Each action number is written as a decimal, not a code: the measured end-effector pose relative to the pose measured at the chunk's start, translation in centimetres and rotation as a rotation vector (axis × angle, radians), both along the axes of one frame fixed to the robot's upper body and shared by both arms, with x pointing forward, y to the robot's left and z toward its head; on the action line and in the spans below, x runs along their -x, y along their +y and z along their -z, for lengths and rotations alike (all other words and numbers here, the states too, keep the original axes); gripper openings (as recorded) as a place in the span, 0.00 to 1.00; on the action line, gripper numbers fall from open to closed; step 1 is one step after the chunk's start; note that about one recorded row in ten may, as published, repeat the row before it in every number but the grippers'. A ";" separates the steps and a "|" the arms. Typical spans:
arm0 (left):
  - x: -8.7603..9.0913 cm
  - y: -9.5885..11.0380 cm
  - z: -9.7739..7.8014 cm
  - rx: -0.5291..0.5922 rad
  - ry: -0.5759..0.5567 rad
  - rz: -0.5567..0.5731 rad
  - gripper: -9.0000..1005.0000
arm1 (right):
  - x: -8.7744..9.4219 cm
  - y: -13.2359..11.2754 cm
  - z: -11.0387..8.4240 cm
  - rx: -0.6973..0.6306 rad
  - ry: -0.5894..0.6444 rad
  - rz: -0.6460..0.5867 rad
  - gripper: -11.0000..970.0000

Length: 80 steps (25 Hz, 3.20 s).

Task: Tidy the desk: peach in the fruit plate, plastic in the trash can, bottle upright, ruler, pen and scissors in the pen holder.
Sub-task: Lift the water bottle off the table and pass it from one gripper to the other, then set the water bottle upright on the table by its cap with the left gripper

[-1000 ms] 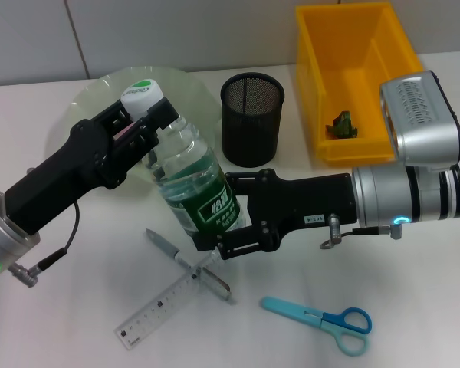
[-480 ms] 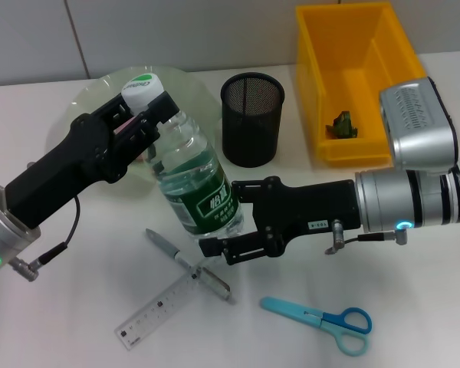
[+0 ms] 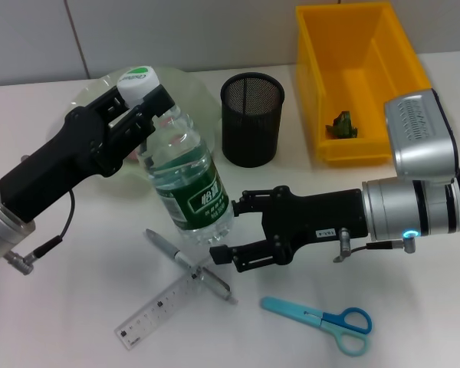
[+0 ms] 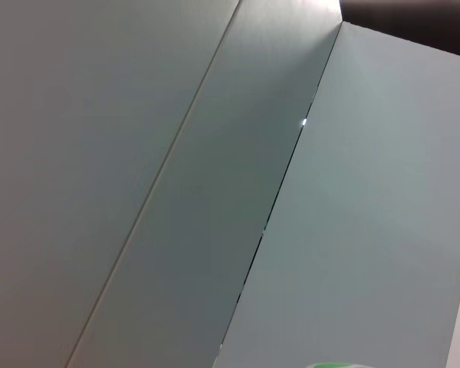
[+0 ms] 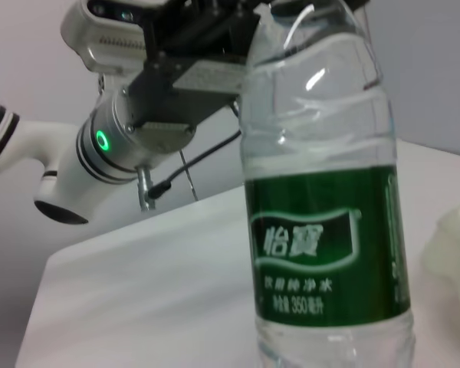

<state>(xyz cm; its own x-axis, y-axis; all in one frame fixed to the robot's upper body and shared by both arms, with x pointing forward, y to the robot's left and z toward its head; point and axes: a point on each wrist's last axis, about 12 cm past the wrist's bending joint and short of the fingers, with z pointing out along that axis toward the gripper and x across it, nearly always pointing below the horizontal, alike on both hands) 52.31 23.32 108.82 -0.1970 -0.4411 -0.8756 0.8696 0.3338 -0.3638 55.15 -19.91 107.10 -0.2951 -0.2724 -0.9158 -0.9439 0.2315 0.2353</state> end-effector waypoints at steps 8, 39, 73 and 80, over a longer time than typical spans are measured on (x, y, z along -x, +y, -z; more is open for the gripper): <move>0.3 0.4 0.3 -0.014 -0.008 -0.020 0.44 | 0.5 -0.6 0.7 0.010 0.018 0.024 0.85; 1.3 5.7 2.9 -0.340 -0.137 -0.364 0.44 | 0.2 -1.3 0.4 0.016 -0.017 0.056 0.85; 0.8 6.2 3.7 -0.423 -0.123 -0.442 0.44 | 0.2 -1.1 0.5 0.018 -0.016 0.057 0.85; 0.7 6.2 3.7 -0.423 -0.123 -0.442 0.44 | 0.2 -1.1 0.5 0.018 -0.019 0.058 0.85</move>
